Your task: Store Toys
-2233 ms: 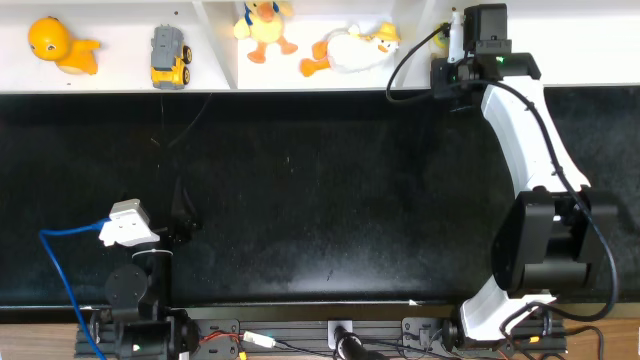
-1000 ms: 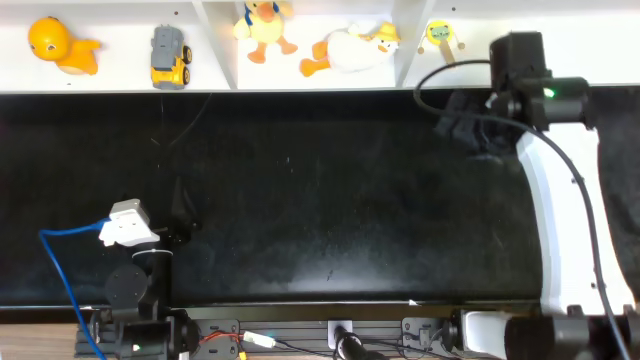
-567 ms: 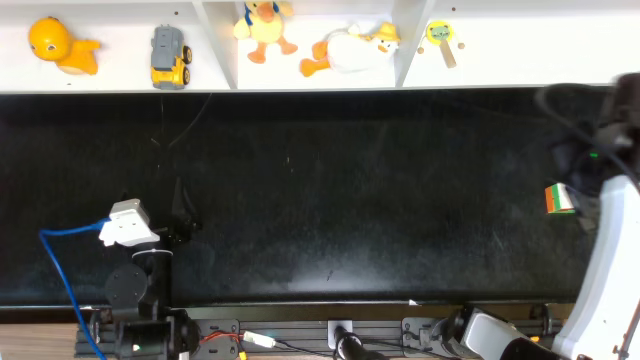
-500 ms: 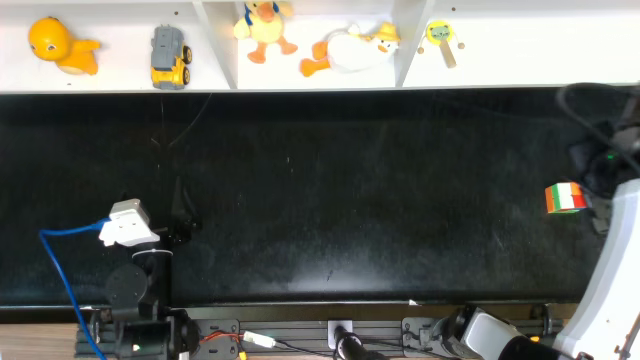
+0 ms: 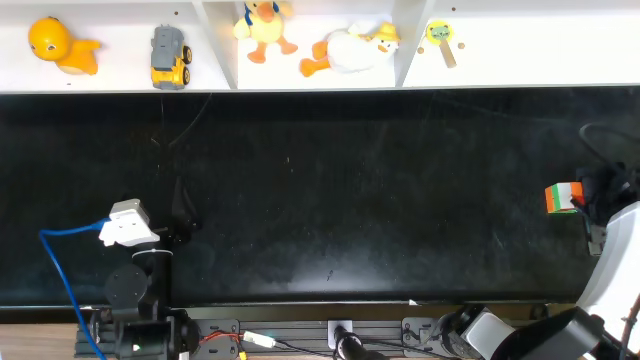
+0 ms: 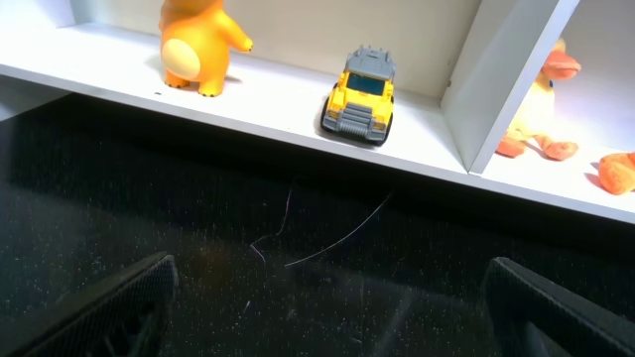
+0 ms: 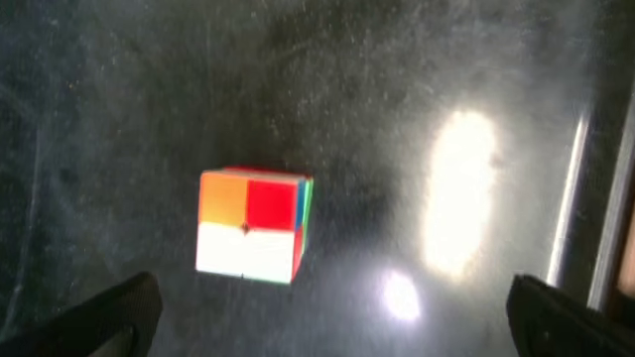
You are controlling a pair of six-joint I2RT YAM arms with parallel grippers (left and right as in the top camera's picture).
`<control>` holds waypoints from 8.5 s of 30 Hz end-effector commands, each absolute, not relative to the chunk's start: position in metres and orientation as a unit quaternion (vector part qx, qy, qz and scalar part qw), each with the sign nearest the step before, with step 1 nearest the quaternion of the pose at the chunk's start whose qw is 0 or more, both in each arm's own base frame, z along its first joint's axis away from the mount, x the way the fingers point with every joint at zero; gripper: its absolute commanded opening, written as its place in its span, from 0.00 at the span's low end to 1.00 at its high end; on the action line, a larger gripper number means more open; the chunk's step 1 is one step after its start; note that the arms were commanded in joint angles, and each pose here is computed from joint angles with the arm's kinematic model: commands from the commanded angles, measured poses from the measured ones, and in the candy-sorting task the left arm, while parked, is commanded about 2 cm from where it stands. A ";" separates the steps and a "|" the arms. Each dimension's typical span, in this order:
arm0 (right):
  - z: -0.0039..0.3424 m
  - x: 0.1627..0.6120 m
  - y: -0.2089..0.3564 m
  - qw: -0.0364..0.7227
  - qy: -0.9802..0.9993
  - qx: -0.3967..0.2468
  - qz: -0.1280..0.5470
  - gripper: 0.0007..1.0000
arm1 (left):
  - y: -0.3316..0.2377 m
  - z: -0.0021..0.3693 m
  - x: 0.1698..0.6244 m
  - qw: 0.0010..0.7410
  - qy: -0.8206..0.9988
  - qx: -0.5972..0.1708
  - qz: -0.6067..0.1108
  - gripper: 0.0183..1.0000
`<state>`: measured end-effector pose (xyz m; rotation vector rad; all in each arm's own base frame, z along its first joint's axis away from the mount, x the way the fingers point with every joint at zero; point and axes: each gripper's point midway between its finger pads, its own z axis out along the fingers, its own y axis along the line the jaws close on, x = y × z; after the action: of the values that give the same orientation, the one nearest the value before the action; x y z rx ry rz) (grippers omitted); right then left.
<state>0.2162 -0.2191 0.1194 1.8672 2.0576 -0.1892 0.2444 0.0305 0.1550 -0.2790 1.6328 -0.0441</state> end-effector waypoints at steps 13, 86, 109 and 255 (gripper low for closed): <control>0.054 0.248 -0.230 0.166 0.752 0.637 -0.033 1.00 | 0.030 0.156 0.244 0.679 0.725 -0.118 -0.016 1.00; 0.189 0.442 -0.148 0.351 0.935 -0.003 -0.043 0.05 | 0.030 0.156 0.244 0.678 0.725 -0.118 -0.016 1.00; 0.204 0.464 -0.178 0.505 0.862 -0.013 -0.040 0.05 | 0.030 0.156 0.244 0.678 0.725 -0.118 -0.016 1.00; 0.290 0.410 0.047 0.538 0.832 -0.107 0.081 1.00 | 0.030 0.156 0.244 0.679 0.725 -0.118 -0.016 1.00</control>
<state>0.4136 0.0481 0.2815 -0.2556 1.9962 0.2076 0.2444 0.0305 0.1550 -0.2790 1.6328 -0.0441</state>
